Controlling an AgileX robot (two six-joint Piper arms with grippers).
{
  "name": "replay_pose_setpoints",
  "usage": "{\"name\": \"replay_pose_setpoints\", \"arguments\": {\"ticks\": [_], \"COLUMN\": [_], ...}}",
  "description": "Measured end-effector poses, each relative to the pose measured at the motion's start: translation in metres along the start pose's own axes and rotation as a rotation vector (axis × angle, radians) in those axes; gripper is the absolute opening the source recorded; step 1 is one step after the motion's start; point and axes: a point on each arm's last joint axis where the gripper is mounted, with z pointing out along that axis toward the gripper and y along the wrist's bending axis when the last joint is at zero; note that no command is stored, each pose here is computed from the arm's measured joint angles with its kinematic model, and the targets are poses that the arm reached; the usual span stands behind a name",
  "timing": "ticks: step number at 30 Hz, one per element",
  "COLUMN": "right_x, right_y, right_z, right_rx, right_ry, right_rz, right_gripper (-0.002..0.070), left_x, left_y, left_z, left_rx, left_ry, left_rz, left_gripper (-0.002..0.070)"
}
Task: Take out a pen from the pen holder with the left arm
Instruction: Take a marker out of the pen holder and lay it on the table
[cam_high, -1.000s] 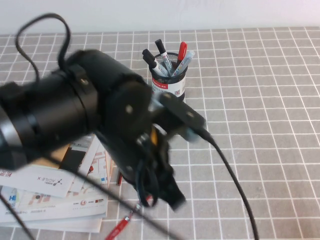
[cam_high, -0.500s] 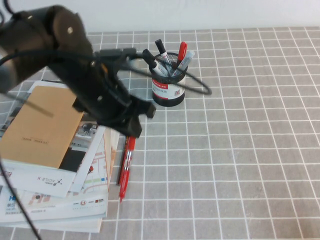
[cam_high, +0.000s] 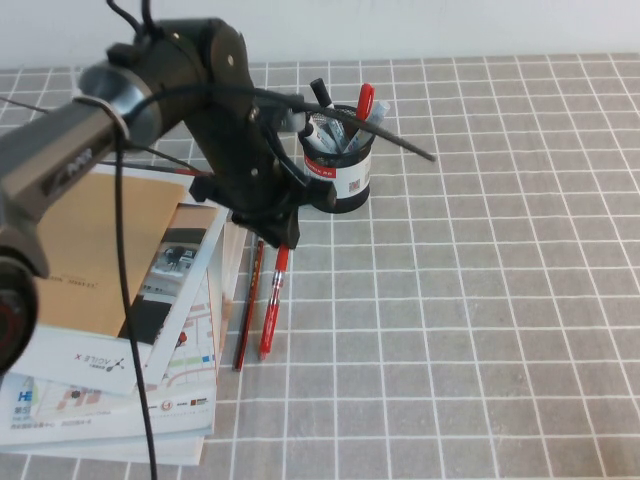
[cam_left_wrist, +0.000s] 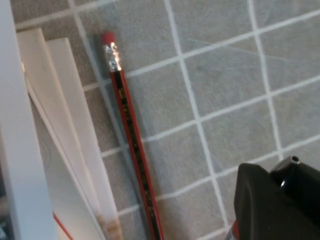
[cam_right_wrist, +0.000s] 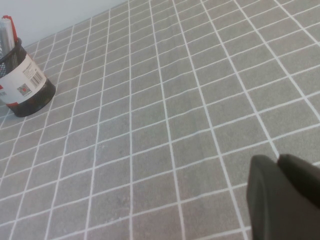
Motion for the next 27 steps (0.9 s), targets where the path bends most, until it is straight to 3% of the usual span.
{"name": "replay_pose_setpoints", "arguments": {"ticks": [11, 27], "right_x": [0.000, 0.000], "right_y": [0.000, 0.000], "right_z": [0.000, 0.000], "right_rx": [-0.001, -0.001], "right_ry": [0.000, 0.000], "right_rz": [0.001, 0.001], "right_gripper": [-0.0013, -0.0013], "left_x": [-0.006, -0.012], "left_y": [0.038, 0.035], "left_z": [0.030, 0.045], "left_rx": [0.001, 0.075], "left_ry": [0.060, 0.028], "left_rz": [-0.131, -0.180], "left_gripper": [0.0063, 0.0063]}}
